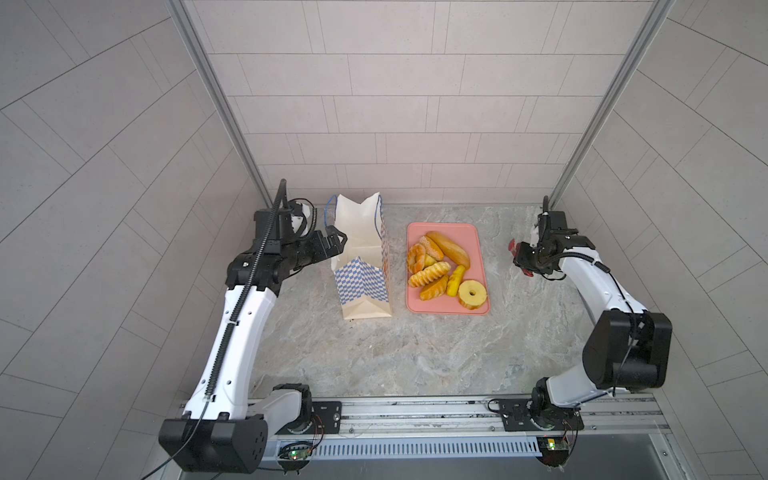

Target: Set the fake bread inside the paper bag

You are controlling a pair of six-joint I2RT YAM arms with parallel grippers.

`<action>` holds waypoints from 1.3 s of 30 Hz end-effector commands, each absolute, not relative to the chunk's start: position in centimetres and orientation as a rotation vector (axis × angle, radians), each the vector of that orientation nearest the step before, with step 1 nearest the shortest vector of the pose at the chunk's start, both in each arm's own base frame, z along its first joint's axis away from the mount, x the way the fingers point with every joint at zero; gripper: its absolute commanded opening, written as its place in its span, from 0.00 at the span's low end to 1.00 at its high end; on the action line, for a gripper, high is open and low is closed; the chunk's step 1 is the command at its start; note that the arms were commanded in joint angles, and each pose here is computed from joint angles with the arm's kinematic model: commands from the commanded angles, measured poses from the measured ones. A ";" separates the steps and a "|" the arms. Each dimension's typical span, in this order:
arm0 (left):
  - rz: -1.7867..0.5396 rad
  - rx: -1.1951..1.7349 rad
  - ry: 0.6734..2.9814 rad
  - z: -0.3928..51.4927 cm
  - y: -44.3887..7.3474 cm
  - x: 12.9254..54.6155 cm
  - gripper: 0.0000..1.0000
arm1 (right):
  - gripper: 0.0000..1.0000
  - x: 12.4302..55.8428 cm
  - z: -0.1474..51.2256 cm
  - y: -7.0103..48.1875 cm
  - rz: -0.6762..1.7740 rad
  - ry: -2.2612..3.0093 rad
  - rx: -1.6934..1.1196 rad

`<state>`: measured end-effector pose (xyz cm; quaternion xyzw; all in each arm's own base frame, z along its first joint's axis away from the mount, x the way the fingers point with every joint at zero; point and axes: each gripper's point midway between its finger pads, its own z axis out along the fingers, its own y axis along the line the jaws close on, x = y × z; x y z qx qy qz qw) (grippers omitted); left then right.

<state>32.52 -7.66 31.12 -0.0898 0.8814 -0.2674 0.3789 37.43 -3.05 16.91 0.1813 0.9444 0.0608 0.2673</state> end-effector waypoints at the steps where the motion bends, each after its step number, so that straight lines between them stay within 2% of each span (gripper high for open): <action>1: -0.672 -0.238 2.242 32.0 -7.5 31.6 1.00 | 0.41 36.0 19.8 -1.6 0.242 2.493 0.444; 15: -0.578 -0.262 2.262 32.5 -6.2 30.2 1.00 | 0.45 31.4 27.7 1.8 0.365 2.294 0.299; 20: -0.511 -0.261 2.291 32.4 -5.4 29.6 1.00 | 0.37 29.9 26.7 3.4 0.373 2.420 0.219; 27: -0.453 -0.261 2.312 32.6 -4.7 28.4 1.00 | 0.39 28.3 25.7 5.9 0.331 2.513 0.066; 39: -0.495 -0.274 2.343 31.9 -5.1 27.6 1.00 | 0.42 27.5 23.6 10.3 0.397 2.578 -0.100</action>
